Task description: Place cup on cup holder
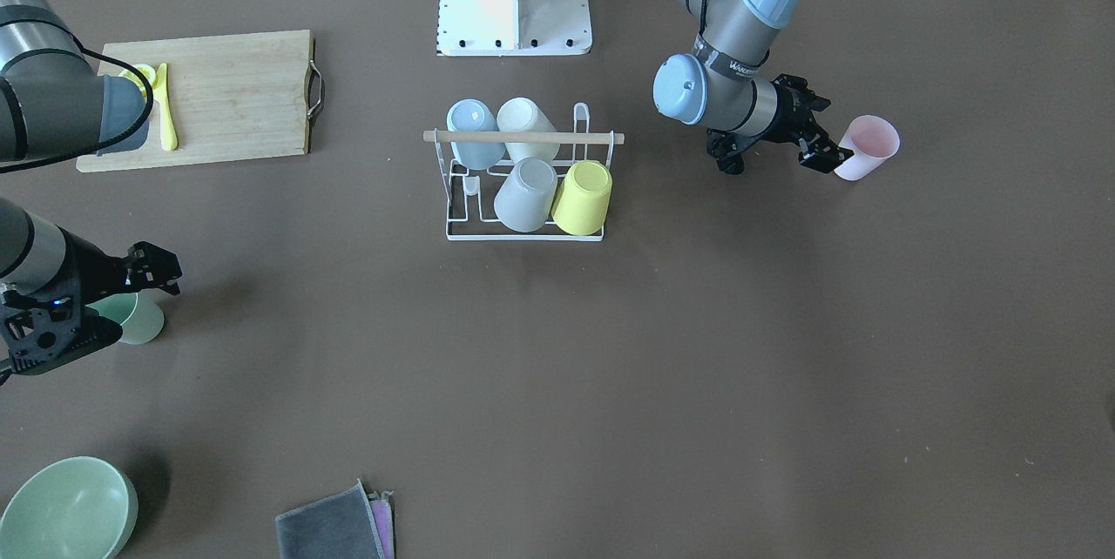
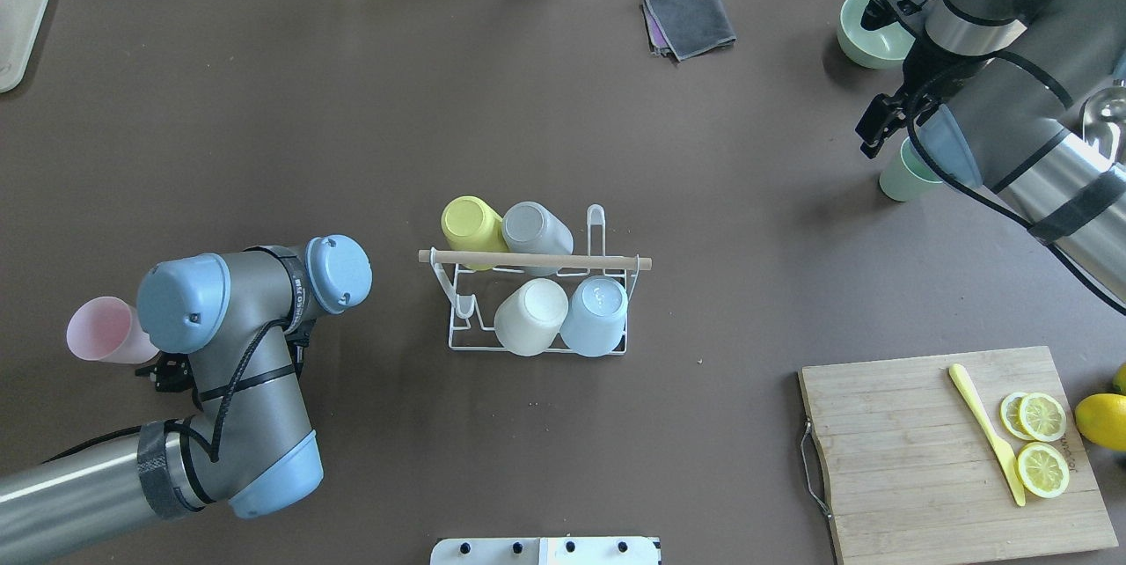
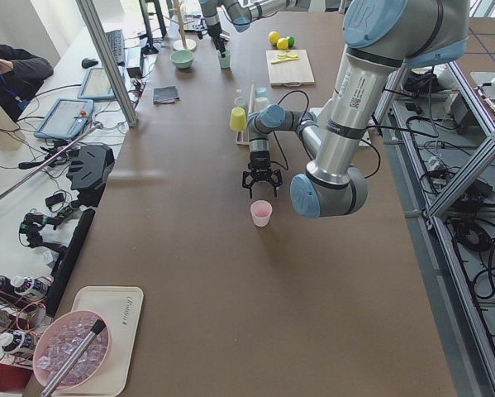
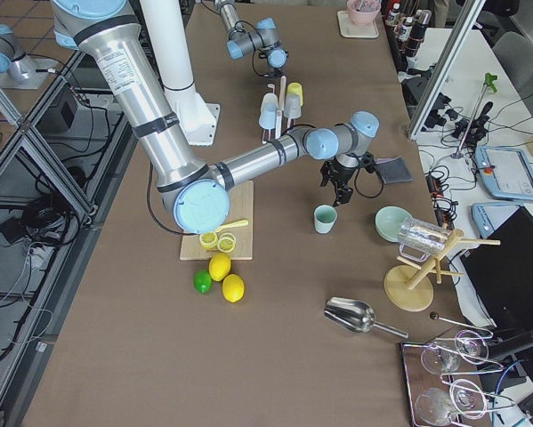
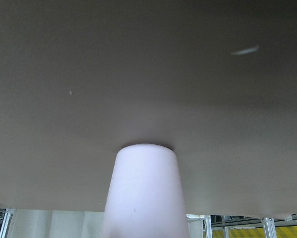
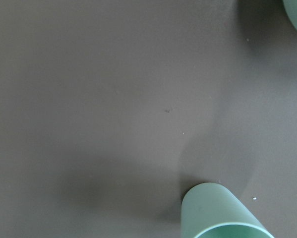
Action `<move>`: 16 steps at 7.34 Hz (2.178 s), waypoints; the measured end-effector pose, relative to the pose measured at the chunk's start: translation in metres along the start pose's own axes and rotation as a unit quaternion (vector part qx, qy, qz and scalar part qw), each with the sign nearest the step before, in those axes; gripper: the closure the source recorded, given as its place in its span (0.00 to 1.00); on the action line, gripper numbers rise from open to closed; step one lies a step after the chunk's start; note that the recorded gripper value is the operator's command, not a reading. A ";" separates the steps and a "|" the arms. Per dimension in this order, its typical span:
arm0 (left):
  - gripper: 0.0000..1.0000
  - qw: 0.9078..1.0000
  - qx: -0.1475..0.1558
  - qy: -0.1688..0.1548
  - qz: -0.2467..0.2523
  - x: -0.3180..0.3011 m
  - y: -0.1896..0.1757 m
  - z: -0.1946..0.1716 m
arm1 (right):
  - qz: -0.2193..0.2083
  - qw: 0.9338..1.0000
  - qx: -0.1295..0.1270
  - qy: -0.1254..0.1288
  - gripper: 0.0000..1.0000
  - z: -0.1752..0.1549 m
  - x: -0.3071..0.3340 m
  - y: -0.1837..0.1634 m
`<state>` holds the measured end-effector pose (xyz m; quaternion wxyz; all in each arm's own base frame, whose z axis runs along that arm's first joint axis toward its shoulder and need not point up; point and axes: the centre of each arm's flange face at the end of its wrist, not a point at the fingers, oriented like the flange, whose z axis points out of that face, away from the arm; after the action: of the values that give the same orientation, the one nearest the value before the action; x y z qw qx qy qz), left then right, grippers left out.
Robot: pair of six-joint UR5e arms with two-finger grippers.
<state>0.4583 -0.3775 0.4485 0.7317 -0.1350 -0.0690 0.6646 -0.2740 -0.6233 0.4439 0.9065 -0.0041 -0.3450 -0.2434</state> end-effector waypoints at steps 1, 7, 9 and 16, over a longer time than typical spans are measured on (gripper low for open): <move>0.02 1.000 0.002 -0.001 0.000 0.000 -0.002 0.013 | -0.006 1.000 -0.020 0.007 0.04 0.002 0.003 -0.002; 0.03 1.000 0.003 -0.005 0.001 -0.004 -0.014 0.063 | -0.023 0.993 -0.113 0.015 0.01 0.012 0.043 -0.055; 0.03 1.000 0.006 -0.007 -0.001 -0.004 -0.006 0.072 | -0.025 0.986 -0.162 0.013 0.01 0.025 0.040 -0.055; 0.18 1.000 0.023 -0.016 -0.004 0.003 0.025 0.092 | -0.061 0.957 -0.281 0.045 0.01 0.055 0.009 -0.085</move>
<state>0.4090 -0.3623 0.5292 0.7363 -0.1075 -0.0660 0.6648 -0.3401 -0.6926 0.4780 0.8669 -0.2262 -0.2212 -0.3852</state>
